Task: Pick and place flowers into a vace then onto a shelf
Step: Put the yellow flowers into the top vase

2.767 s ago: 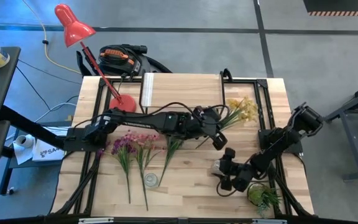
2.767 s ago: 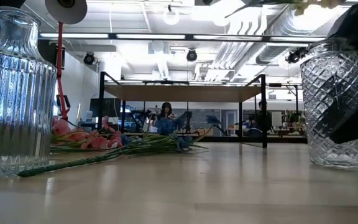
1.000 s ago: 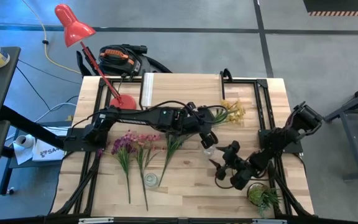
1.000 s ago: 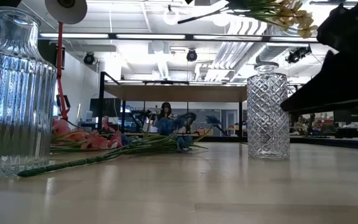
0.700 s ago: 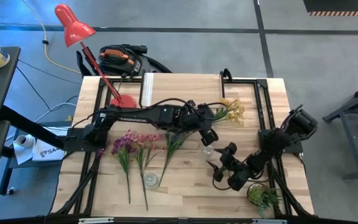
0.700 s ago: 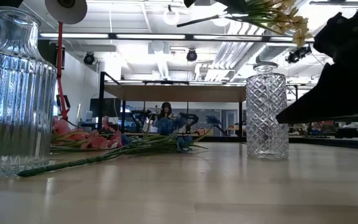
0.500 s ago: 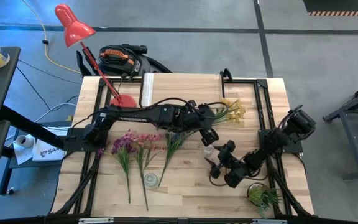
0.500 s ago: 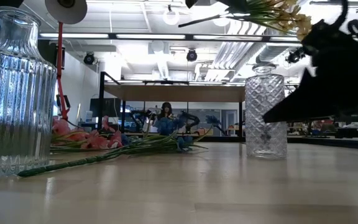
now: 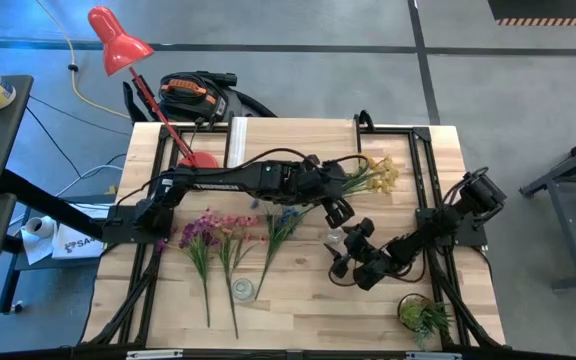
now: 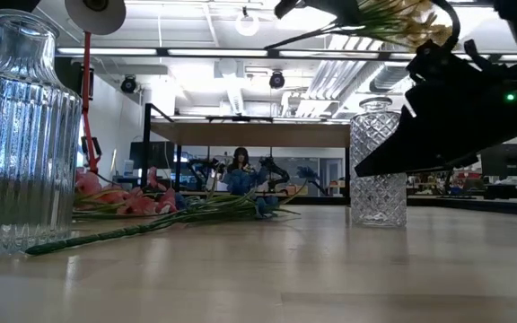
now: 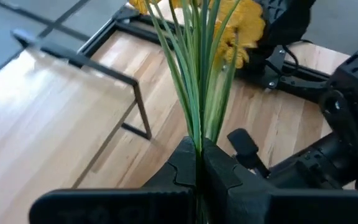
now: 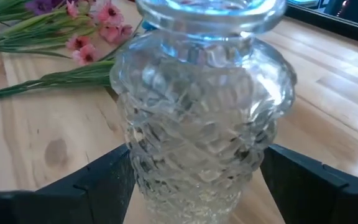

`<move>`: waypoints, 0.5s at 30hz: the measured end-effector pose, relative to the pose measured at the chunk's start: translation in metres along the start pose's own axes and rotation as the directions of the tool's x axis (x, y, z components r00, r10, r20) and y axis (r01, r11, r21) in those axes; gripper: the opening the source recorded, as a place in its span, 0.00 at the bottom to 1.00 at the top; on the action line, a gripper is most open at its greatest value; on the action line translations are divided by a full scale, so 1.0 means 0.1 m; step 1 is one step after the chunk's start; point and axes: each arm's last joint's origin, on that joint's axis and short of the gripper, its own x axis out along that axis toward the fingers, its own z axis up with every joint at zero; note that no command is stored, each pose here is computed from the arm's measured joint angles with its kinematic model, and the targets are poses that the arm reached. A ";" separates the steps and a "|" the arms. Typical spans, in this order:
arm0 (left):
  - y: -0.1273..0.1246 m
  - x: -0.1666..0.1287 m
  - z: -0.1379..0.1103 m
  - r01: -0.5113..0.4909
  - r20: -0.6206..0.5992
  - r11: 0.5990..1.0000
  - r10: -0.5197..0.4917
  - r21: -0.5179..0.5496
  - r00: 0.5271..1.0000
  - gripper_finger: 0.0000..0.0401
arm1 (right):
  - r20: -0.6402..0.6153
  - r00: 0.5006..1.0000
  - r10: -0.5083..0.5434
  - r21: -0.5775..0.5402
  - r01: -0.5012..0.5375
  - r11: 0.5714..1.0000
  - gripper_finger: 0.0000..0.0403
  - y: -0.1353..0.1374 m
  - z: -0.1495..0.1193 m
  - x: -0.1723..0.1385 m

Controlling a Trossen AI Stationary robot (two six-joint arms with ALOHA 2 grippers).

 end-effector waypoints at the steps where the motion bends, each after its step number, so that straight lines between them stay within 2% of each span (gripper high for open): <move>1: -0.01 0.00 0.02 0.022 0.013 1.000 -0.022 0.012 1.000 0.10 | 0.001 1.000 -0.003 0.002 0.003 1.000 0.78 0.00 0.00 0.01; 7: -0.10 0.12 0.11 0.114 0.179 0.992 -0.124 0.061 0.976 0.09 | -0.005 1.000 0.009 0.010 -0.009 1.000 0.72 0.01 -0.01 -0.01; 11: -0.10 0.14 0.27 0.264 0.348 0.962 -0.271 0.069 0.898 0.09 | -0.008 1.000 0.029 0.001 -0.029 1.000 0.66 0.03 -0.03 -0.05; 13: -0.06 0.24 0.23 0.268 0.368 0.961 -0.272 0.062 0.889 0.09 | -0.013 0.999 0.039 0.003 -0.039 0.999 0.64 0.04 -0.04 -0.07; 15: -0.02 0.42 0.10 0.273 0.341 0.961 -0.268 0.034 0.901 0.09 | -0.022 0.998 0.050 0.018 -0.050 0.999 0.63 0.05 -0.05 -0.09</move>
